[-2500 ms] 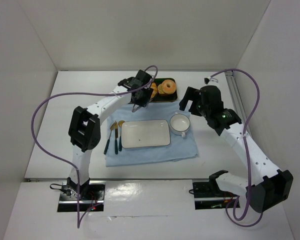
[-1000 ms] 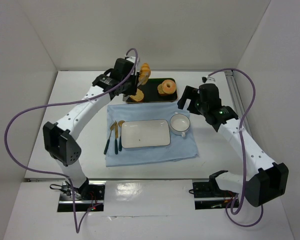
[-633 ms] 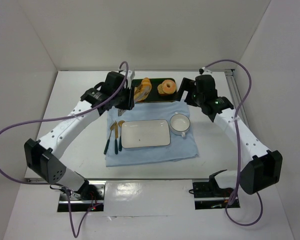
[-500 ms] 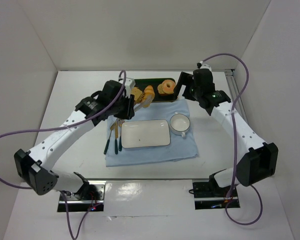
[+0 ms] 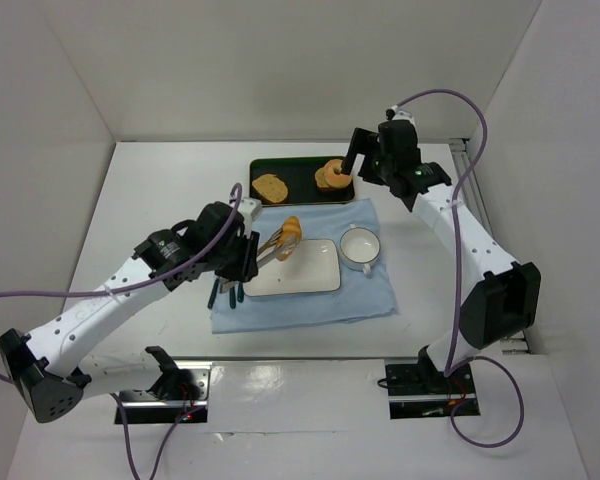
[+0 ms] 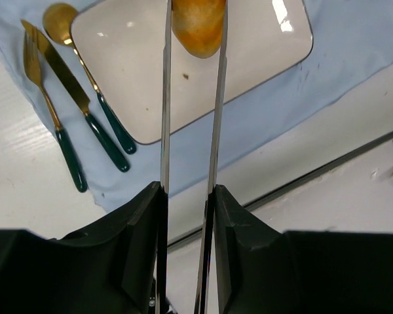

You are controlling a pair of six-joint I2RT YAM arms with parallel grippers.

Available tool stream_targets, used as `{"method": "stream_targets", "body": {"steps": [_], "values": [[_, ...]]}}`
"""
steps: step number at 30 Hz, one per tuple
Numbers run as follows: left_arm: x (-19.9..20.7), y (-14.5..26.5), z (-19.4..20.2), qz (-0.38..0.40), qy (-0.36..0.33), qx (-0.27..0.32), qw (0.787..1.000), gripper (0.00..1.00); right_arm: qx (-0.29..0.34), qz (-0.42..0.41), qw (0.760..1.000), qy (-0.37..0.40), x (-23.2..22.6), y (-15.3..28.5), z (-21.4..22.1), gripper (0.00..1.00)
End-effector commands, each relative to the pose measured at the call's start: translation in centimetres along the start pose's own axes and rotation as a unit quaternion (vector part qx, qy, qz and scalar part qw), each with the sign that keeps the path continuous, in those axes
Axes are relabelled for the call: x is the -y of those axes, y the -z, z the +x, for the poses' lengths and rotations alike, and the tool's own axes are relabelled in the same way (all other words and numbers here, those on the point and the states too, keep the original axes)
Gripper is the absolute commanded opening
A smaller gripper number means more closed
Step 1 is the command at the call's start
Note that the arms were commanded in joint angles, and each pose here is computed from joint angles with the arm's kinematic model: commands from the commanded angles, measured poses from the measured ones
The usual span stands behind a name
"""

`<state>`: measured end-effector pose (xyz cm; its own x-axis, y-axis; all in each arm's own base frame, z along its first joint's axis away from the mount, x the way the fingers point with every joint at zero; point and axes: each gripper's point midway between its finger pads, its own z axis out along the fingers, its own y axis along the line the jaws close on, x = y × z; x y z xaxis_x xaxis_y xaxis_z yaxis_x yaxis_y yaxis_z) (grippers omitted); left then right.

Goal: Place the bread

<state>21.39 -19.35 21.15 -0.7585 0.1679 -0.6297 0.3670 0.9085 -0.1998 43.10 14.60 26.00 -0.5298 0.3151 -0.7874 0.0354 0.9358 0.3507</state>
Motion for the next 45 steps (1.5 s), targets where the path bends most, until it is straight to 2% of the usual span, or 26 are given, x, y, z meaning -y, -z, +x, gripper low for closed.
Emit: {"method": "stream_targets", "body": {"steps": [1,8,16,20,25,28,30,34,45], "values": [[0.8,0.2,1.6,0.009,0.006,-0.013,1.000,0.34,0.027,-0.001,1.000,0.005,-0.4,0.3,-2.3,1.00],[0.8,-1.6,5.8,-0.009,0.000,-0.064,0.998,0.34,0.024,-0.005,1.000,0.005,-0.7,0.0,-2.3,1.00],[0.4,-3.2,6.3,-0.032,0.002,-0.064,0.997,0.34,0.021,0.002,1.000,0.001,0.2,0.0,-2.5,1.00],[0.3,-4.0,7.3,-0.035,-0.006,-0.089,0.995,0.34,0.018,-0.003,1.000,0.003,0.3,0.0,-2.5,1.00],[0.1,-3.8,7.8,-0.043,-0.004,-0.104,0.994,0.41,0.012,-0.001,1.000,0.002,0.9,-0.1,-1.9,1.00],[0.3,-3.0,7.1,-0.040,-0.002,-0.098,0.994,0.47,0.010,-0.006,1.000,-0.003,0.8,-0.3,-1.6,1.00],[0.9,-2.1,5.7,-0.027,0.002,-0.073,0.997,0.49,0.008,-0.010,1.000,-0.003,0.6,-0.3,-1.6,1.00],[0.8,-1.5,5.1,-0.030,0.001,-0.070,0.997,0.58,0.010,-0.017,1.000,-0.008,0.3,-0.3,-1.7,1.00],[1.5,0.4,3.8,-0.013,0.010,-0.047,0.999,0.60,0.000,-0.022,1.000,-0.012,0.3,-0.5,-0.9,1.00]]}}
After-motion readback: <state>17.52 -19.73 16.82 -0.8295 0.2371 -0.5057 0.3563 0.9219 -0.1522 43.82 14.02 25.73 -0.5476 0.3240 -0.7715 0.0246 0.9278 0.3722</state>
